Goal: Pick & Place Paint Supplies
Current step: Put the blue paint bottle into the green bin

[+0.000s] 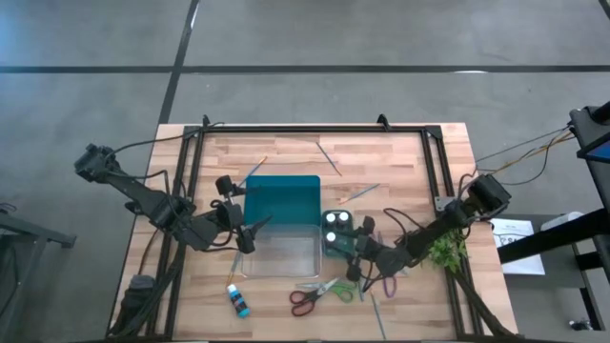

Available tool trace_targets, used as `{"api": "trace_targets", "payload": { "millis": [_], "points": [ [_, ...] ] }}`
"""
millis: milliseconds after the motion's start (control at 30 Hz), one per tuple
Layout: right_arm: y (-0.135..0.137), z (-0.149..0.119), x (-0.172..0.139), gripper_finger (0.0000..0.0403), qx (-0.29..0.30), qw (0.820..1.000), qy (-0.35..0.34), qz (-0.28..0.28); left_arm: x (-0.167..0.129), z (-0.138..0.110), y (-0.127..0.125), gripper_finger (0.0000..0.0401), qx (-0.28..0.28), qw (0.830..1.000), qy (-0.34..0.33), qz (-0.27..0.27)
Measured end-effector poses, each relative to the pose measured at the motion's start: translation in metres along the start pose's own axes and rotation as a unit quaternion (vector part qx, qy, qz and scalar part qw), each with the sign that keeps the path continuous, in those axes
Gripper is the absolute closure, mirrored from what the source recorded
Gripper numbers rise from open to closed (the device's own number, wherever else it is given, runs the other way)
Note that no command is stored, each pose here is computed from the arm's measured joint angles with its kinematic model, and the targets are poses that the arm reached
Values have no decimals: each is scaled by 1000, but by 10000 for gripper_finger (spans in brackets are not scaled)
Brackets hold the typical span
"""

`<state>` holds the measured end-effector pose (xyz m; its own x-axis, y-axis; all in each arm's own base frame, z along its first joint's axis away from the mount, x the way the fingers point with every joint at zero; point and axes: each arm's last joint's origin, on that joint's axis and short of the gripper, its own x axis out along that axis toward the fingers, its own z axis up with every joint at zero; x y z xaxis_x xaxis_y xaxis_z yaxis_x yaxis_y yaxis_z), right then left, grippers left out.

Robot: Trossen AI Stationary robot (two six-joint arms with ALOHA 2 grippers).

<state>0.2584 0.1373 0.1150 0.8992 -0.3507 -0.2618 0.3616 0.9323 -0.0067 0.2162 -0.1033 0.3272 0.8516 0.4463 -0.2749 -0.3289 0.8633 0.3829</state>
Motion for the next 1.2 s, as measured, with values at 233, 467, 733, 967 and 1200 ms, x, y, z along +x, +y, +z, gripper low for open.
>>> {"api": "trace_targets", "payload": {
  "millis": [233, 467, 733, 967, 1200],
  "points": [
    [1, 2, -11, 180, 1, 1000, 7, -12, 0, 0, 0, 50, 0, 1000, 0, -1],
    [3, 17, -33, 180, -7, 1000, -6, -19, 0, 0, 0, 50, -1, 1000, 1, -1],
    [2, 33, -59, 180, -10, 999, -35, 1, 0, -6, -4, 50, -17, 997, 23, -67],
    [1, 51, -79, 181, -14, 998, -60, 25, -2, -18, -19, 50, -49, 980, 88, -172],
    [1, 59, -92, 181, -13, 996, -71, 46, -27, -23, -29, 50, -81, 957, 146, -239]
  ]
}}
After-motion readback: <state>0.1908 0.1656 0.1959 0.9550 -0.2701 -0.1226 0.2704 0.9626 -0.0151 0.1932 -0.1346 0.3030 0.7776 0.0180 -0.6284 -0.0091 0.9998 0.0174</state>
